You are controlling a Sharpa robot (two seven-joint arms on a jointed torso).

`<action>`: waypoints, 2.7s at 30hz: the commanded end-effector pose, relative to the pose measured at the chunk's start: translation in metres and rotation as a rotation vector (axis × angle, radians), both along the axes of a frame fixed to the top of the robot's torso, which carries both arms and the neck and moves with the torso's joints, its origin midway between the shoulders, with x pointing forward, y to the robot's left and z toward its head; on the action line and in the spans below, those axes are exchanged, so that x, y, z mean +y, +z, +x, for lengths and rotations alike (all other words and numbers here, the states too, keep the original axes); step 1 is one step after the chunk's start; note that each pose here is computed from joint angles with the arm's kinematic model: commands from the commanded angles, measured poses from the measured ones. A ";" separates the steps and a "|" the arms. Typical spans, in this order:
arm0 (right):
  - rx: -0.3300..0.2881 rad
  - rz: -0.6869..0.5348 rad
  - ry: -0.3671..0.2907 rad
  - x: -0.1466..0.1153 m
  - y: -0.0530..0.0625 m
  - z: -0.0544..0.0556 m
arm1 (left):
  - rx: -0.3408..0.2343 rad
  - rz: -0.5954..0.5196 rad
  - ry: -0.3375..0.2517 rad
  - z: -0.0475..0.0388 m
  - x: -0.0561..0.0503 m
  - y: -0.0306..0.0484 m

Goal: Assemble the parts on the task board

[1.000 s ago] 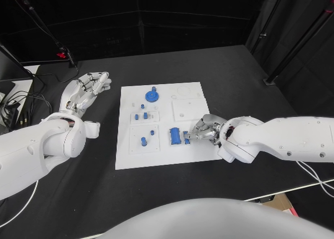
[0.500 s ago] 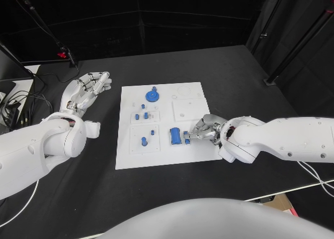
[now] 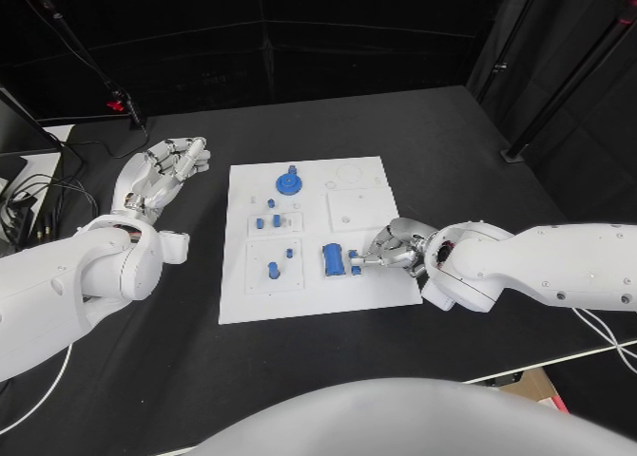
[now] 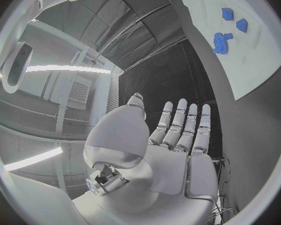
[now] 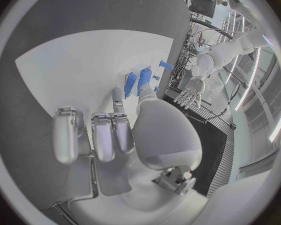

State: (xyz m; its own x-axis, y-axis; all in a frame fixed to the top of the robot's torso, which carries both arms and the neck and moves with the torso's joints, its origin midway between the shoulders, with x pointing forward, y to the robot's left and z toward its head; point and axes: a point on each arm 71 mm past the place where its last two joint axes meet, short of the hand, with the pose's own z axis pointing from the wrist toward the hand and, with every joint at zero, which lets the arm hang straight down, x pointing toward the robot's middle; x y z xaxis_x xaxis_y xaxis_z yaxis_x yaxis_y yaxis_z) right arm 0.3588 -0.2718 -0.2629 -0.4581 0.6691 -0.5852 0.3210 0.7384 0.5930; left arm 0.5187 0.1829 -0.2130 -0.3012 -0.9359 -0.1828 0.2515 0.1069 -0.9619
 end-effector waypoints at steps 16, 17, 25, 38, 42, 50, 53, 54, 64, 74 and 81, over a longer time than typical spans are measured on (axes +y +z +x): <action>0.069 -0.025 0.070 0.005 -0.005 -0.001 | -0.005 -0.007 -0.009 0.0001 -0.001 0.0014; 0.066 -0.025 0.066 0.004 -0.005 -0.001 | -0.005 -0.007 -0.009 0.0001 -0.001 0.0014; 0.057 -0.028 0.047 0.002 -0.005 0.001 | -0.005 -0.007 -0.008 0.0002 -0.001 0.0013; 0.101 -0.049 0.059 0.006 -0.010 0.002 | -0.004 -0.007 -0.010 0.0001 -0.001 0.0012; 0.108 -0.054 0.066 0.007 -0.010 0.002 | -0.004 -0.007 -0.010 0.0000 -0.001 0.0012; 0.063 -0.035 0.056 0.006 -0.007 0.003 | -0.004 -0.007 -0.010 -0.0001 -0.001 0.0011; -0.014 0.010 0.049 0.005 -0.002 0.005 | -0.005 -0.008 -0.010 -0.0002 -0.001 0.0012; -0.049 0.033 0.041 0.005 0.001 0.006 | -0.005 -0.008 -0.010 -0.0002 -0.001 0.0012; -0.444 0.317 -0.046 -0.013 0.043 0.034 | -0.041 -0.015 -0.004 -0.0027 0.000 0.0014; -0.651 0.566 0.109 0.007 0.062 0.083 | -0.146 -0.041 0.001 -0.0155 -0.005 0.0008; -0.669 0.679 0.155 0.033 0.058 0.096 | -0.194 -0.061 -0.007 -0.0249 -0.008 0.0005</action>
State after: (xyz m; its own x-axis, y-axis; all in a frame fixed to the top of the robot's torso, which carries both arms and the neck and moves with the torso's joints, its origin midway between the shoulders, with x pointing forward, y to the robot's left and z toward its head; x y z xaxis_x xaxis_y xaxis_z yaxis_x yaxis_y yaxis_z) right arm 0.4551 -0.2423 -0.2089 -0.2473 0.9002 -0.3584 -0.2594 0.2949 0.9197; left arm 0.4994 0.1760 -0.2274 -0.2959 -0.9397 -0.1714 0.2399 0.1006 -0.9656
